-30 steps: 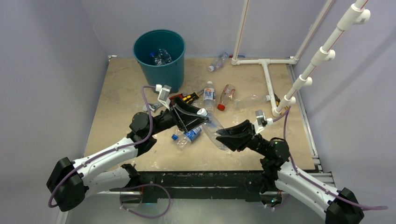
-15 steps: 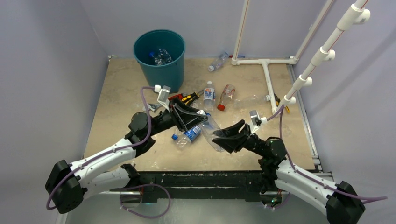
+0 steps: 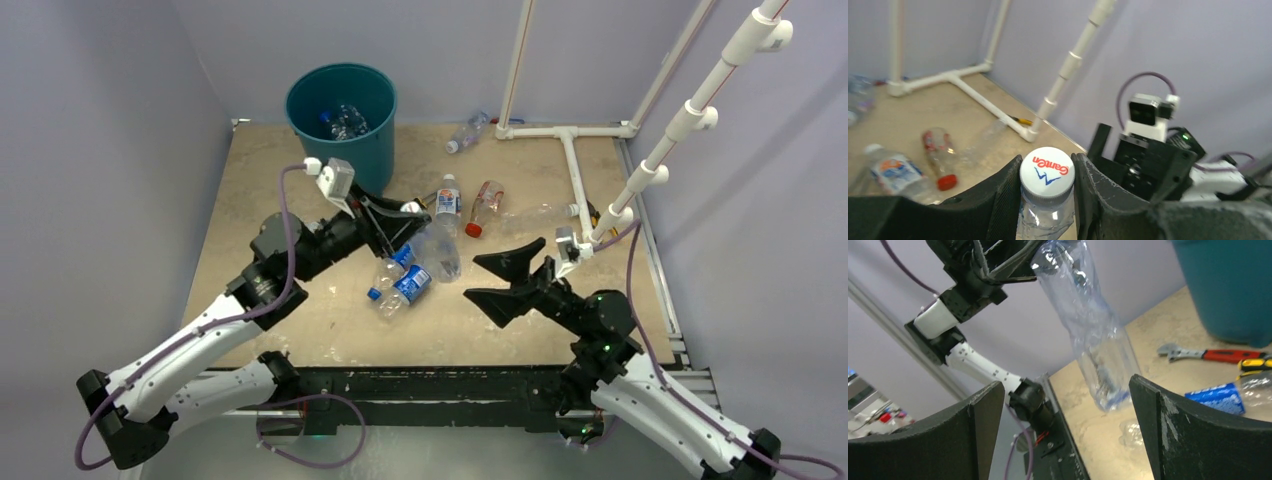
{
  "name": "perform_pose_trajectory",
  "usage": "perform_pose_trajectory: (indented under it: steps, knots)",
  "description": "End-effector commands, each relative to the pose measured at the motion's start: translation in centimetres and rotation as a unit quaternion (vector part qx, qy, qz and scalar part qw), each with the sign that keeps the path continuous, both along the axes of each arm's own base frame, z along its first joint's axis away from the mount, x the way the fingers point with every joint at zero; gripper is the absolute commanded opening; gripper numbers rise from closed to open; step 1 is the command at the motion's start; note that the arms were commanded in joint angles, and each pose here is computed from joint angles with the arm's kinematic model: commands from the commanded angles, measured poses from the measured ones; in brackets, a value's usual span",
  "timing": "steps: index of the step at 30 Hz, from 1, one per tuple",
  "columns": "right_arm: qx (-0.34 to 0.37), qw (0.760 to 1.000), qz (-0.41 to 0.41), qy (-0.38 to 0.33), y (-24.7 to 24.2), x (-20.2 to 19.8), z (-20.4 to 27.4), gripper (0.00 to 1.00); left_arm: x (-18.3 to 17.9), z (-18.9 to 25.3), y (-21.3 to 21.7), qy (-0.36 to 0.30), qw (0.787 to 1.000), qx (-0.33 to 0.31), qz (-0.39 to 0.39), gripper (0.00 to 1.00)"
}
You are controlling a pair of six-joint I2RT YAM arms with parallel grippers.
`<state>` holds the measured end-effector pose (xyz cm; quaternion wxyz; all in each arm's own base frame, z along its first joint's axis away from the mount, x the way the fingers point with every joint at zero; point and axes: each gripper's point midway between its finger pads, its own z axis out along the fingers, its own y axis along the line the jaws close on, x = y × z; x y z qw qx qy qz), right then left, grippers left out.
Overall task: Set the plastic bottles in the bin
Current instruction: Place the plastic bottle in the trash bin.
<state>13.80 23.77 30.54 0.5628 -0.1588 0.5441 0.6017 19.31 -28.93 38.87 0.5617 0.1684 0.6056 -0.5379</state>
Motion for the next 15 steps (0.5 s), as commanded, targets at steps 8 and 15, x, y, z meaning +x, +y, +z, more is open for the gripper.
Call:
perform_pose_trajectory:
  steps: [8,15]
  knots:
    - [-0.027,0.994,-0.09,0.054,-2.5,1.8,-3.7,0.99,10.1,9.6,10.5,-0.145,0.889,0.186,0.392,0.0]
    - [-0.047,0.992,-0.088,0.074,-2.0,2.2,-6.0,0.97,18.0,10.5,12.1,-0.141,0.835,0.236,0.476,0.0]
